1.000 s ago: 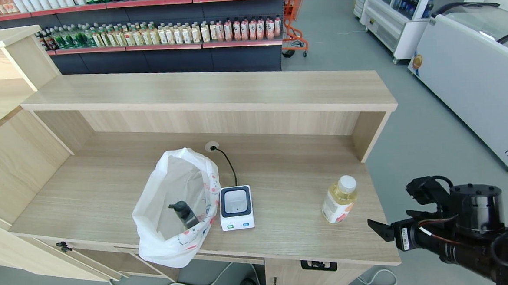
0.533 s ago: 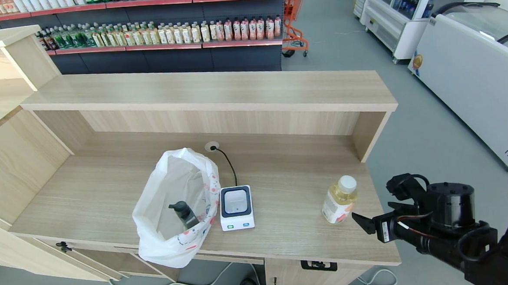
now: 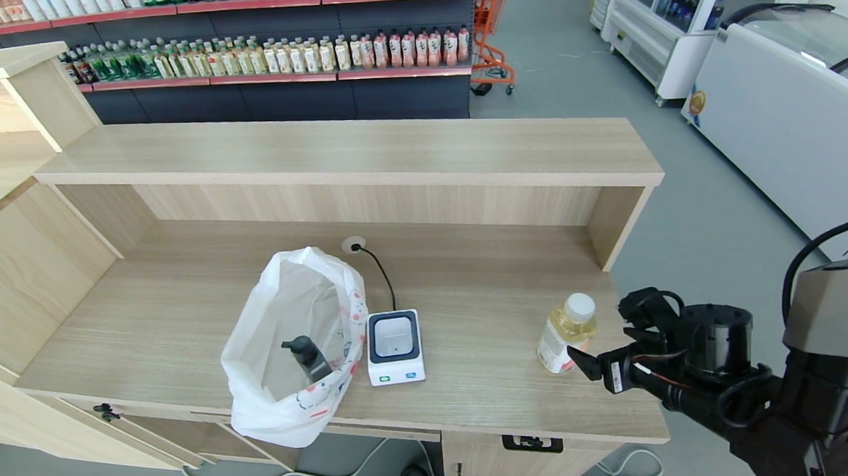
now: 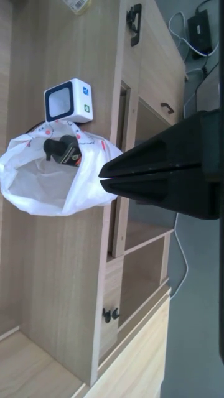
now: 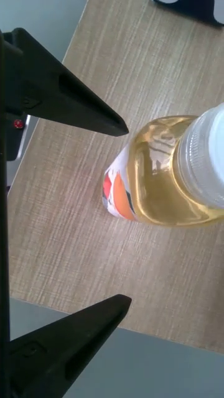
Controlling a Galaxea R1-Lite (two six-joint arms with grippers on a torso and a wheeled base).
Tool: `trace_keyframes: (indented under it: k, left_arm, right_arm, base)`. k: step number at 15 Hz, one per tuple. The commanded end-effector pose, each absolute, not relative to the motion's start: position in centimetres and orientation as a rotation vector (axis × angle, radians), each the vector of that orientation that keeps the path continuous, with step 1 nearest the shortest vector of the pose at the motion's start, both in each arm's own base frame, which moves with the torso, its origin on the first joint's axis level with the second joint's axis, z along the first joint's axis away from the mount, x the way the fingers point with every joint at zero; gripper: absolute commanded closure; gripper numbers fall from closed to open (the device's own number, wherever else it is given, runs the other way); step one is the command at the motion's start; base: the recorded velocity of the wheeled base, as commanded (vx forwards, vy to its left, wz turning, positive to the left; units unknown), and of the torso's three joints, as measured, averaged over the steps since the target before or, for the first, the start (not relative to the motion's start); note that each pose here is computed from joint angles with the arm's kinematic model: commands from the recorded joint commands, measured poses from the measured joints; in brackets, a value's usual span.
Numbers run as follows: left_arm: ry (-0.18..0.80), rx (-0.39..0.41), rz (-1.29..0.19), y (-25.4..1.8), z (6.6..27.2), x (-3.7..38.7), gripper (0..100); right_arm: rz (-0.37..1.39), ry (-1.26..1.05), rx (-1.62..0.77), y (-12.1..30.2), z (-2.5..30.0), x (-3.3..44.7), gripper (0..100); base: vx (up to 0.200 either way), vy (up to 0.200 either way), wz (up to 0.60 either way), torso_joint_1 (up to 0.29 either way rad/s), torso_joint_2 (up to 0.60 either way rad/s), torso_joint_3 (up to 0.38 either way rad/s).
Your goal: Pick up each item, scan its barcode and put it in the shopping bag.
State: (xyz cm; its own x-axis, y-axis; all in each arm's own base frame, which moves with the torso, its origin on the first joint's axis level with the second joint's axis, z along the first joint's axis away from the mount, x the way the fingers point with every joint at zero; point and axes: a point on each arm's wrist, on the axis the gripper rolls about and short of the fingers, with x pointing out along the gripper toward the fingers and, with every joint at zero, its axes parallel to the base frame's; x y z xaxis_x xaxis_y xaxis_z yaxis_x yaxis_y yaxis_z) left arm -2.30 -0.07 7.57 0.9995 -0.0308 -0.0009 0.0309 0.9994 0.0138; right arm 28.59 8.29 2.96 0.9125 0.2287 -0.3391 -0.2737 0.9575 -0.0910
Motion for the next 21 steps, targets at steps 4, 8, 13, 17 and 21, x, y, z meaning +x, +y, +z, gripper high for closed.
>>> trace_keyframes:
  k: [4, 8, 13, 17, 21]
  left_arm:
    - [0.001, 0.014, -0.031, -0.1, 7.6, -2.3, 100]
    - [0.003, 0.014, -0.031, -0.1, 7.6, -2.3, 100]
    - [0.003, 0.014, -0.031, -0.1, 7.6, -2.3, 100]
    - [0.003, 0.014, -0.031, -0.1, 7.6, -2.3, 100]
    - [0.001, 0.014, -0.031, -0.1, 7.6, -2.3, 100]
  right_arm:
    - [0.293, 0.349, -0.156, 9.5, 1.6, 29.2, 0]
    - [0.299, 0.301, -0.195, 10.1, 1.3, 31.0, 0]
    - [0.308, 0.240, -0.220, 10.9, 0.0, 32.5, 0]
    - [0.313, 0.223, -0.244, 11.2, -0.5, 33.0, 0]
    - [0.333, 0.213, -0.241, 11.6, -1.0, 33.6, 0]
  base:
    - [0.000, 0.000, 0.00, 0.000, 0.00, 0.000]
    - [0.000, 0.000, 0.00, 0.000, 0.00, 0.000]
    - [0.000, 0.000, 0.00, 0.000, 0.00, 0.000]
    - [0.000, 0.000, 0.00, 0.000, 0.00, 0.000]
    - [0.000, 0.000, 0.00, 0.000, 0.00, 0.000]
